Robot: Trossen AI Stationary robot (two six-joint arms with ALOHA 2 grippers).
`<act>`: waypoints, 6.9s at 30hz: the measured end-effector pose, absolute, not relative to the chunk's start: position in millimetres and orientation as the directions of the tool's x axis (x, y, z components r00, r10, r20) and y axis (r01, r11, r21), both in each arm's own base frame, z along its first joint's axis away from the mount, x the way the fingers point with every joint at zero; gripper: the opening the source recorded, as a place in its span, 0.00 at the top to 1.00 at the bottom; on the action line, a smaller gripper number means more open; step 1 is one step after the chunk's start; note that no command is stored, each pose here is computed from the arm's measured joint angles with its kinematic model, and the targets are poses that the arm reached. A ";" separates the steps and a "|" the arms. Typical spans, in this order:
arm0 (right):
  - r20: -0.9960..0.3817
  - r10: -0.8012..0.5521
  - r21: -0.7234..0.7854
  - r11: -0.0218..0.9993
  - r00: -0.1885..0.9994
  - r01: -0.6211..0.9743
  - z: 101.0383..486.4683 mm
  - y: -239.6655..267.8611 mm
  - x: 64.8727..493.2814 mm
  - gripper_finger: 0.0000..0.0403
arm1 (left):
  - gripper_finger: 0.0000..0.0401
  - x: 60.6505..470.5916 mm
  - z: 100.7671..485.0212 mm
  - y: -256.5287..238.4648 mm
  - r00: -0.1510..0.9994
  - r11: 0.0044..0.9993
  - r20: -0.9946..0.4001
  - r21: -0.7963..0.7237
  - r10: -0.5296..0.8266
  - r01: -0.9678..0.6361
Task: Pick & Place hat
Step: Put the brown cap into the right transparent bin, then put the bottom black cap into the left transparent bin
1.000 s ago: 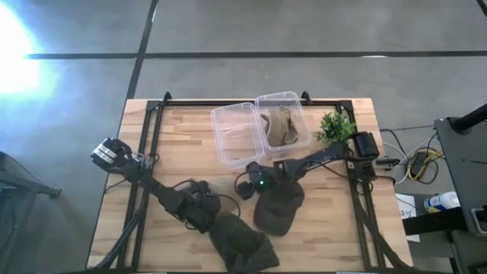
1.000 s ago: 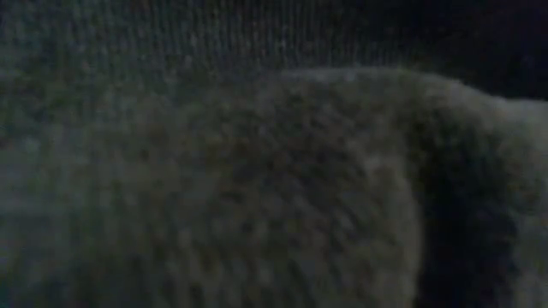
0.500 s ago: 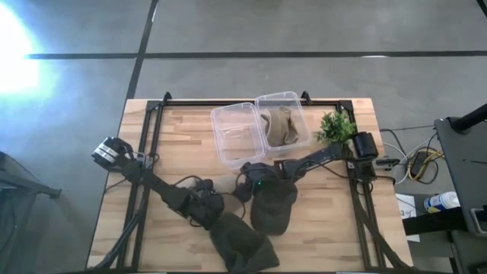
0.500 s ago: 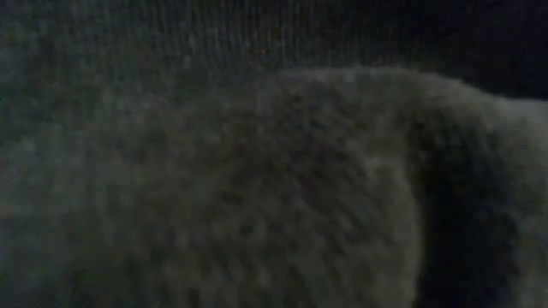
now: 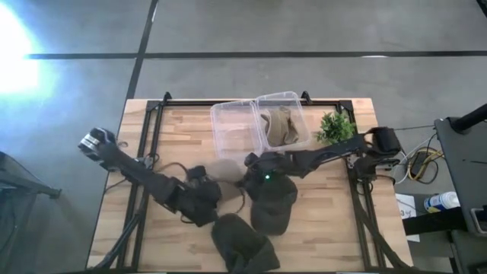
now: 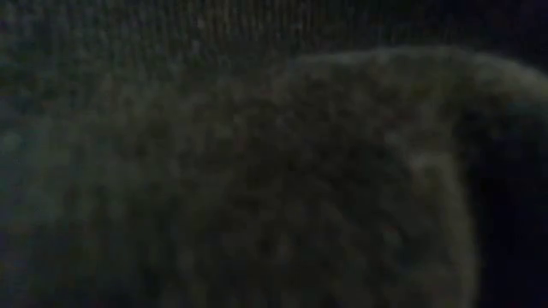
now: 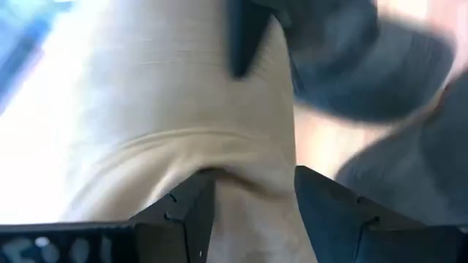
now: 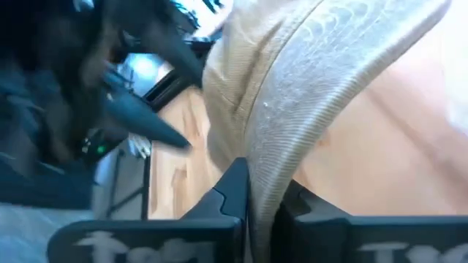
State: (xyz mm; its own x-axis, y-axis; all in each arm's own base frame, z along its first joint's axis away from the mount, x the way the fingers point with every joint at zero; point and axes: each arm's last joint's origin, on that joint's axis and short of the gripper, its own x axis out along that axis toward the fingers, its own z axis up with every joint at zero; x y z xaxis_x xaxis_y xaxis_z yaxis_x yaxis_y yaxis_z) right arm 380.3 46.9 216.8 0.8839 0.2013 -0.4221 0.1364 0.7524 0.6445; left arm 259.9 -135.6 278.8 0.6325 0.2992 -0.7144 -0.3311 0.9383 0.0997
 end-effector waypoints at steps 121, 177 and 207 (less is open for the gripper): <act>-0.483 -0.669 -0.099 0.682 0.565 0.724 476.3 13.2 133.7 0.52 | 0.98 481.5 297.8 72.5 0.523 0.451 -0.064 -0.425 0.850 -0.785; -0.801 -0.301 0.102 0.784 0.518 0.612 400.8 30.8 157.4 0.52 | 0.58 402.0 393.5 -35.7 0.874 0.947 -0.450 -0.156 0.184 -0.281; -0.729 0.559 0.683 0.563 0.395 0.465 231.4 132.0 327.6 0.52 | 0.58 279.3 190.9 -154.3 0.707 0.944 -0.634 -0.286 -0.314 0.163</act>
